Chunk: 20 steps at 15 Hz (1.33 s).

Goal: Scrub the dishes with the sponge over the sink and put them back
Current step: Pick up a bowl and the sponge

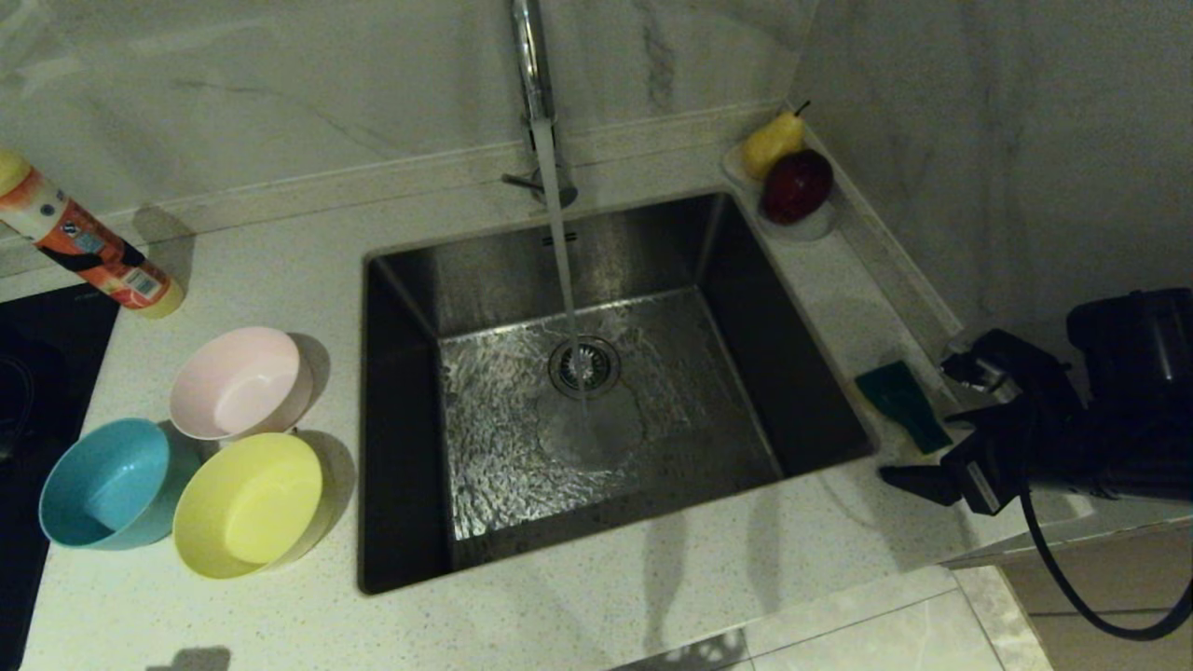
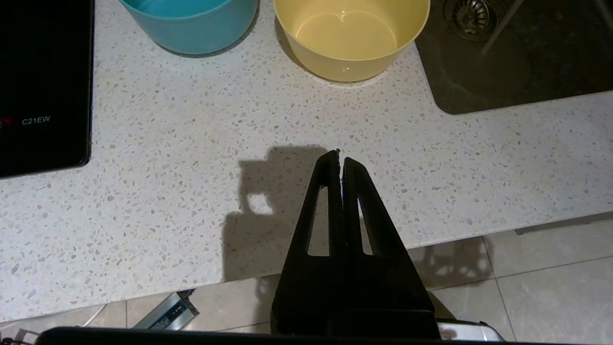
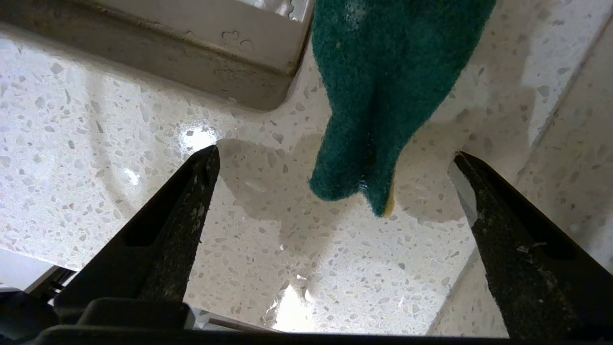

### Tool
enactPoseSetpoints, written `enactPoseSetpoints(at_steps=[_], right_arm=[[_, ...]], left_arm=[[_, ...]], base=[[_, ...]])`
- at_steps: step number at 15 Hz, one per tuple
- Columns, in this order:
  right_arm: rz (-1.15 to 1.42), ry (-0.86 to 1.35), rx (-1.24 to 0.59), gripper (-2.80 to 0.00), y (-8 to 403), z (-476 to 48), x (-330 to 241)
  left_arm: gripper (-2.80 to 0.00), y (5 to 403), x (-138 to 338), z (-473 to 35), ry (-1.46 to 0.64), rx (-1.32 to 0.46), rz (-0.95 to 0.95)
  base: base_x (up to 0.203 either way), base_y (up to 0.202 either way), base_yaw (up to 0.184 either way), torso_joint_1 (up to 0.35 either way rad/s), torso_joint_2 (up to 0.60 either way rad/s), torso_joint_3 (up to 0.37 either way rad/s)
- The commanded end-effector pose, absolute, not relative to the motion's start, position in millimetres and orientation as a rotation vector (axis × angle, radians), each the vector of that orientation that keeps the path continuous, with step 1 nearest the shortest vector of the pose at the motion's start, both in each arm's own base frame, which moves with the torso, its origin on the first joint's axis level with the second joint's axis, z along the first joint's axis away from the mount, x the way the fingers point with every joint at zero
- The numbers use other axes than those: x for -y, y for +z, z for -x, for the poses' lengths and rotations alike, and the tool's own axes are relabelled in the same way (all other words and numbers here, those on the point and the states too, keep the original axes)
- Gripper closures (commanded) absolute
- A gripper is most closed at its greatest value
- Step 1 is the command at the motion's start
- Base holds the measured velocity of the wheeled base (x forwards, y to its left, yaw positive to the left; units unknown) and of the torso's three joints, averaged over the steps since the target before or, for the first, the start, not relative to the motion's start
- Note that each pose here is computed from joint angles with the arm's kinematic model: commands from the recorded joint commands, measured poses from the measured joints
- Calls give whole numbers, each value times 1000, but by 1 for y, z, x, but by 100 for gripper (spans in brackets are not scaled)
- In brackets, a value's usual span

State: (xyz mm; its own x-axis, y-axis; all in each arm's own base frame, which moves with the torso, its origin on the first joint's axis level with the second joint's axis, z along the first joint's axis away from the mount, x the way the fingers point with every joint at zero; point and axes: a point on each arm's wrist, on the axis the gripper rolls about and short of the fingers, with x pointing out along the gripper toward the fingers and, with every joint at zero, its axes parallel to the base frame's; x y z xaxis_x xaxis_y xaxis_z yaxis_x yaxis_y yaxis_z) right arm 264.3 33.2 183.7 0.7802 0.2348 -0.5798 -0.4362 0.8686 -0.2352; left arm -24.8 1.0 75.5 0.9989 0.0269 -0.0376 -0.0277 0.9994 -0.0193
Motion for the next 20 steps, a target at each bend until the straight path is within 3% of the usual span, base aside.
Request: enactPoseSetpoints(at_steps=[1, 11, 12, 20], right_arm=[[374, 375, -571, -280, 183, -266, -34], [376, 370, -549, -280, 185, -277, -36], [376, 370, -547, 0, 186, -277, -36], [382, 352, -530, 0, 191, -283, -36]], left_arm=[[0, 75, -1, 25, 28, -38, 21], [0, 76, -1, 25, 28, -37, 21], [0, 75, -1, 25, 28, -38, 21], [0, 75, -1, 25, 28, -37, 21]], base=[[0, 0, 0, 0, 0, 0], [0, 0, 0, 0, 0, 0], [0, 0, 0, 0, 0, 0], [0, 0, 0, 0, 0, 0]])
